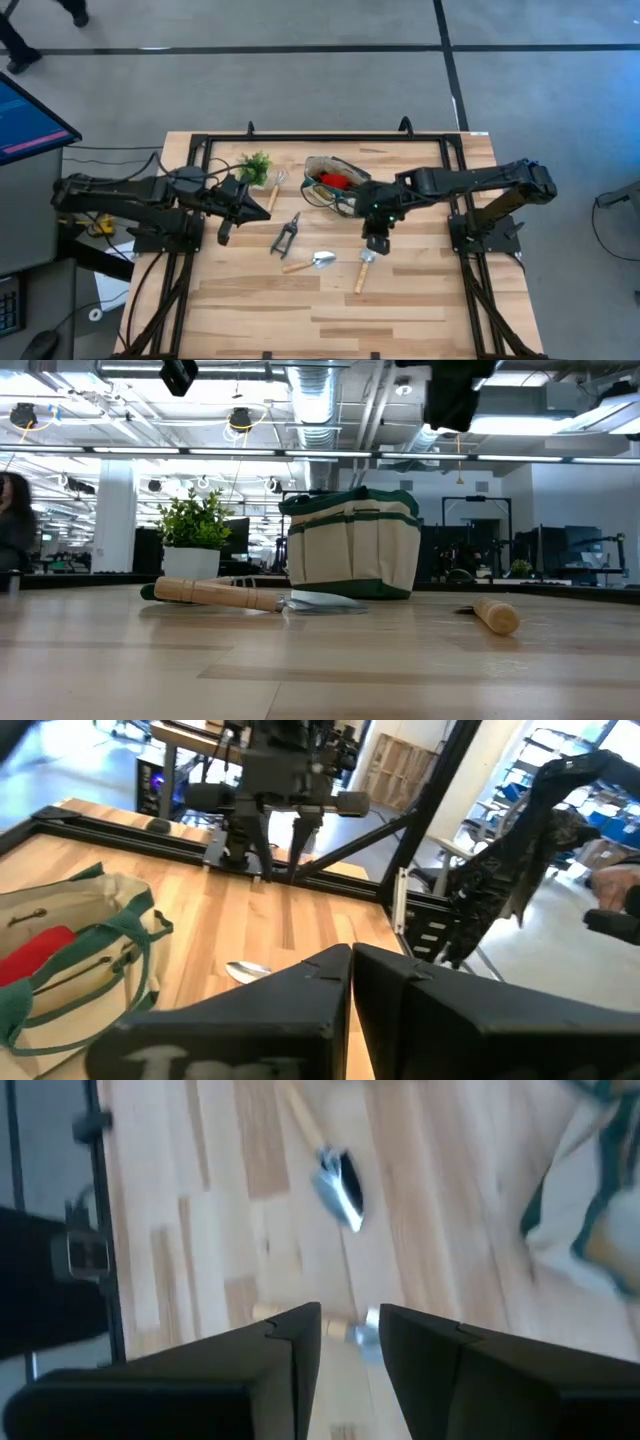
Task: Pick & Place Garden tools in Gardening bag
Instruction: Put the right trowel into the side pocket of the gardening bag
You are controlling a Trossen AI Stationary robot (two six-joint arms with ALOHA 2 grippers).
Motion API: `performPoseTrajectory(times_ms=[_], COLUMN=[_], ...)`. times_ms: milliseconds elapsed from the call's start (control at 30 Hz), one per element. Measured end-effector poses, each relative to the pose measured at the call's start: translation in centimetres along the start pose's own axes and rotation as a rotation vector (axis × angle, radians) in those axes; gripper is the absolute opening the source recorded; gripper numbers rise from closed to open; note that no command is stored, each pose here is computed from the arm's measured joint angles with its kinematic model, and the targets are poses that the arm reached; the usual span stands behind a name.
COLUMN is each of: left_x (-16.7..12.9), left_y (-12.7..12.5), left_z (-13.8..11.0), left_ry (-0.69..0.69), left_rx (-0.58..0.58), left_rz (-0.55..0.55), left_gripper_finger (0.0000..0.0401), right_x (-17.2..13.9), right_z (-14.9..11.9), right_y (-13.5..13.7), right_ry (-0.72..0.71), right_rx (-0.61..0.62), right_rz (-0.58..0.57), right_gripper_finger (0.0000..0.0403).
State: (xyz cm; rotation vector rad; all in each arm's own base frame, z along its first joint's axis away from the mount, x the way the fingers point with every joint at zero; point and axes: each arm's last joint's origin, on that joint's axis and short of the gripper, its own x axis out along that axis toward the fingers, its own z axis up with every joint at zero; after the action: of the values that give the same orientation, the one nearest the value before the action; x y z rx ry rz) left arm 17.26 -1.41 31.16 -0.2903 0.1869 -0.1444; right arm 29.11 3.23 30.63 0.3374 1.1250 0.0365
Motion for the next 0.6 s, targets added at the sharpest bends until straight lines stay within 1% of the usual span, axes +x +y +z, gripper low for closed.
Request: performPoseTrajectory(times_ms=[100, 167, 333, 433, 600], left_x=[0.0, 0.1, 0.1, 0.2, 0.9], left_y=[-0.4, -0.7, -1.3, -1.7, -2.0], left_z=[-0.1, -0.2, -0.4, -0.6, -1.1], left_ry=[-0.014, -0.022, -0.027, -0.022, 0.004], left_rx=[0.001, 0.003, -0.039, -0.035, -0.026], left_rz=[0.049, 0.075, 0.083, 0.078, 0.095], left_gripper_finger=[0.0003, 0.0003, 0.0003, 0.0003, 0.0003], right_x=[0.1, 0.2, 0.4, 0.4, 1.0], right_z=[-0.6, -0.9, -1.5, -1.9, -2.2], right_y=[0.6, 1.2, 2.6, 3.3, 4.2], right_ry=[0.041, 0.051, 0.064, 0.070, 0.088], right_rx=[-0.062, -0.133, -0.274, -0.320, -0.351], right_rz=[0.000, 0.007, 0.032, 0.043, 0.052], right_gripper_finger=[0.0095, 0.0091, 0.0078, 0.0074, 0.0073])
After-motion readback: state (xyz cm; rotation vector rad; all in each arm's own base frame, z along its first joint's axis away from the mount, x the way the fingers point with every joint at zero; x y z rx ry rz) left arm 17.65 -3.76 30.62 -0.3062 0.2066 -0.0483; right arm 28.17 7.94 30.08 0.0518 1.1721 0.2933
